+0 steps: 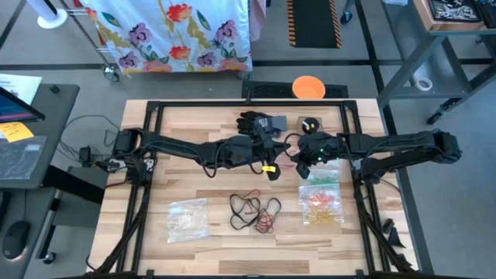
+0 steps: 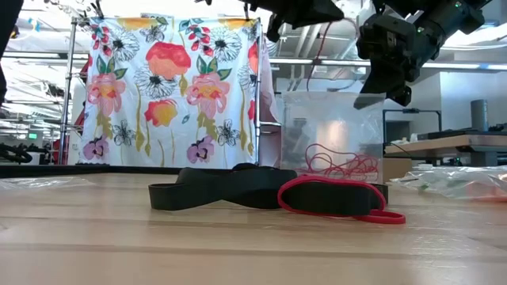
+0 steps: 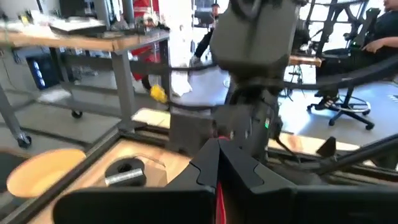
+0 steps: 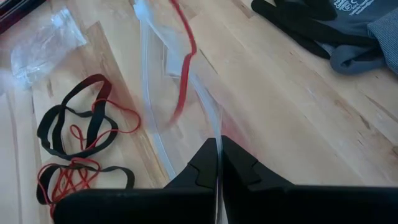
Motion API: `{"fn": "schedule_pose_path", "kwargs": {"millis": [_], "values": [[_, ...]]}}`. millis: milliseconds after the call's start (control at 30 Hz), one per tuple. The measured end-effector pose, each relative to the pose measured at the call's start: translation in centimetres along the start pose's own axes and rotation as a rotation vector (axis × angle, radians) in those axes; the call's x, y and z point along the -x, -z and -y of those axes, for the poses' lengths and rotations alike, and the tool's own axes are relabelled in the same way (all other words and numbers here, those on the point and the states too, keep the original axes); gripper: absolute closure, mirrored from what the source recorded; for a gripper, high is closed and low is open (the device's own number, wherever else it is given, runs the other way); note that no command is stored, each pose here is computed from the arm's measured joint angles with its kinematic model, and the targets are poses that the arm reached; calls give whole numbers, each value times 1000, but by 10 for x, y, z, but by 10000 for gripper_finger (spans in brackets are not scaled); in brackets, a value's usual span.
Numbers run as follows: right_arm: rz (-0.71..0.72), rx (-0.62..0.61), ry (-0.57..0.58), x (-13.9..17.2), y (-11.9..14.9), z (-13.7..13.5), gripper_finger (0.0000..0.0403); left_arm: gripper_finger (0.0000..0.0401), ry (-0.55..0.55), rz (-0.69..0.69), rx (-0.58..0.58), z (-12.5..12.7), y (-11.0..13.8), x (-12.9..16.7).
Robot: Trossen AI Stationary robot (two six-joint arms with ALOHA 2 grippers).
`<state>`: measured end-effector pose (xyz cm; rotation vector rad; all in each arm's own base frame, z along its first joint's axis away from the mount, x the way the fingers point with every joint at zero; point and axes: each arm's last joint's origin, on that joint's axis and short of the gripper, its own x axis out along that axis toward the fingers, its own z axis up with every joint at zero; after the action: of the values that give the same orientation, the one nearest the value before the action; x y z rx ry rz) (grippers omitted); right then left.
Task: Sort rubber bands
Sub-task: Put the red rubber band into the transparent zip bag
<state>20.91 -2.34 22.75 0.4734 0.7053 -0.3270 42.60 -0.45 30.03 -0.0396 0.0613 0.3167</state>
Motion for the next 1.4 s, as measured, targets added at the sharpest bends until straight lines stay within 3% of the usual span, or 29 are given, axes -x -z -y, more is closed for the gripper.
{"fn": "schedule_pose_path", "kwargs": {"millis": [500, 667, 833, 1133, 1400], "values": [[4, -1, -2, 0, 0, 0, 391, 401, 35, -38, -46, 14, 25, -10], [4, -2, -1, 0, 0, 0, 391, 401, 90, -114, -160, 36, 34, 0], [4, -4, -1, 0, 0, 0, 391, 401, 124, -41, -191, 50, 24, 8], [-5, -89, -8, 0, 1, -2, 391, 401, 168, -105, -221, 65, 25, 22], [-24, -56, -39, 1, 6, -11, 391, 401, 107, -50, -305, 71, 20, 25]]}}
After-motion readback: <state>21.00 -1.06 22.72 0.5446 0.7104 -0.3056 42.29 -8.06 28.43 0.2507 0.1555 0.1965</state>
